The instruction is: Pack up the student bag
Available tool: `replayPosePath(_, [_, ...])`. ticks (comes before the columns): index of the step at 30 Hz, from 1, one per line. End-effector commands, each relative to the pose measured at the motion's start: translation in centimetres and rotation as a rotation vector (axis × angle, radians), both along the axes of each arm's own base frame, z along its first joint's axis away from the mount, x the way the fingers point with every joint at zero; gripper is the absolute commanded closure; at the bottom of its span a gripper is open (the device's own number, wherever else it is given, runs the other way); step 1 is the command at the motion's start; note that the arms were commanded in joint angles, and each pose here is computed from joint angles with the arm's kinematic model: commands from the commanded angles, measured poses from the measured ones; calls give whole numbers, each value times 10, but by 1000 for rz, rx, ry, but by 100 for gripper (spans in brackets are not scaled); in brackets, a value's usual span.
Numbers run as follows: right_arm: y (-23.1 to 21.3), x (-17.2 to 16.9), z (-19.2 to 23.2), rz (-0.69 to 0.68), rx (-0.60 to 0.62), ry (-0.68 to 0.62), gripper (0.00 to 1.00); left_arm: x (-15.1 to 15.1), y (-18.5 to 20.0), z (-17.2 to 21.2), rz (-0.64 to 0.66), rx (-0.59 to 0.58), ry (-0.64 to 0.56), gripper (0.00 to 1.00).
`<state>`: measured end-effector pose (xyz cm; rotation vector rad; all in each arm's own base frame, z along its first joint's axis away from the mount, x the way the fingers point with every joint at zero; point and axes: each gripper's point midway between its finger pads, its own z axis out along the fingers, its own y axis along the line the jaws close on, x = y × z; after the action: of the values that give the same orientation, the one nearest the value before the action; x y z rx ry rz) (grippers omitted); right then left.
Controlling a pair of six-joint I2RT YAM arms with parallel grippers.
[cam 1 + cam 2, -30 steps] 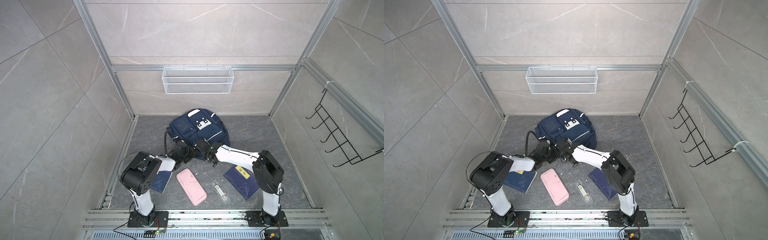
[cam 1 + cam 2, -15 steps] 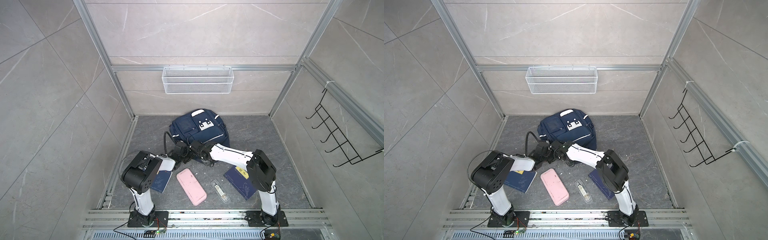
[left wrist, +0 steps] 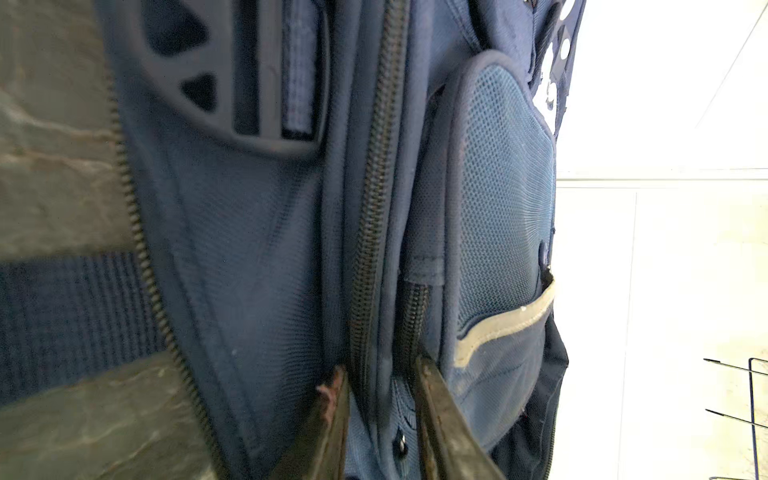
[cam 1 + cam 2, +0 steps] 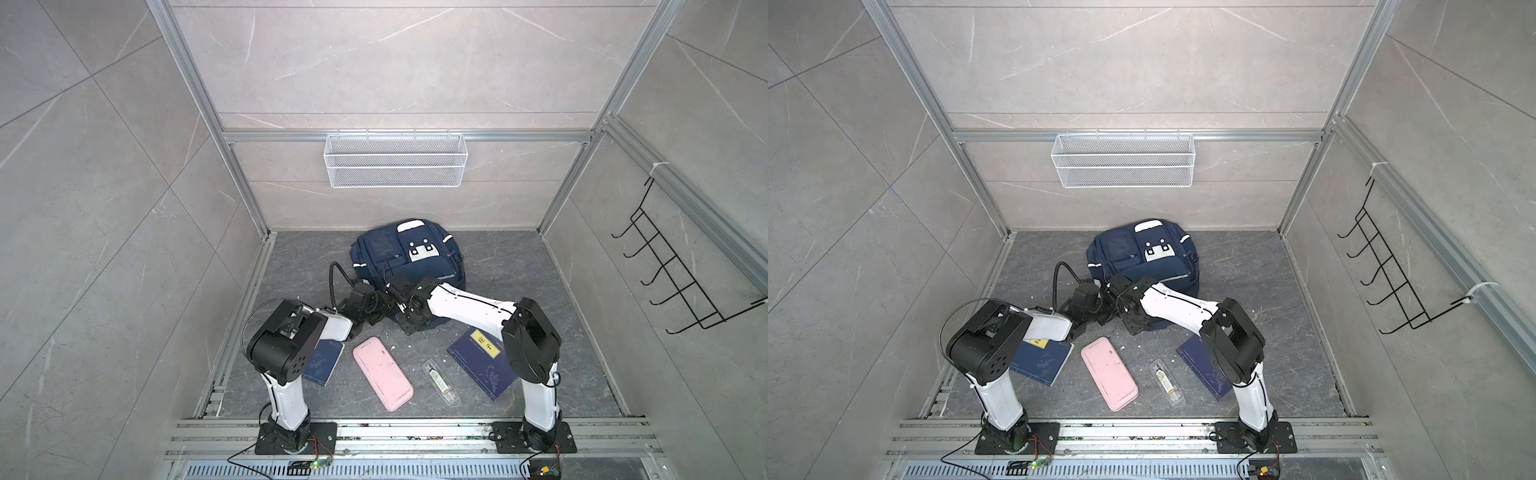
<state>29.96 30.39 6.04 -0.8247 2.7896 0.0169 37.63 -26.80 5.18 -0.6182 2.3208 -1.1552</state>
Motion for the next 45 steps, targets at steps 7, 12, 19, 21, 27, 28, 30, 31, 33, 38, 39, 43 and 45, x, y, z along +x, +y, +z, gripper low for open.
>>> replayPosePath(7, [52,3,-27,-32,174,101,99,9,-19,15,-30,-59,-38,70])
replayPosePath(12, [61,6,-36,-61,211,106,100,7,-11,26,-42,-25,-58,64])
replayPosePath(19, [27,-1,-18,-110,262,37,100,13,28,58,-40,100,-120,53])
replayPosePath(21, [18,-5,-14,-122,271,29,100,16,36,64,-48,152,-128,52])
replayPosePath(27, [-2,-17,-3,-134,292,17,100,31,57,69,-53,274,-110,51])
replayPosePath(28, [-5,-18,-2,-140,294,14,100,34,58,70,-53,275,-112,51])
replayPosePath(30, [-12,-20,-1,-150,293,16,100,39,58,71,-63,289,-111,51])
replayPosePath(31, [-15,-20,0,-154,292,14,100,42,57,69,-75,304,-101,51])
replayPosePath(33, [-19,-20,0,-160,290,15,100,49,54,67,-94,329,-84,51])
replayPosePath(38, [-23,-23,5,-164,300,12,100,67,47,57,-147,389,-55,51])
replayPosePath(39, [-23,-23,5,-165,303,14,100,70,45,56,-157,395,-57,51])
replayPosePath(43, [-25,-25,6,-168,307,14,100,82,47,41,-175,474,-10,51])
replayPosePath(45, [-26,-26,6,-170,307,14,100,85,49,32,-182,508,15,51])
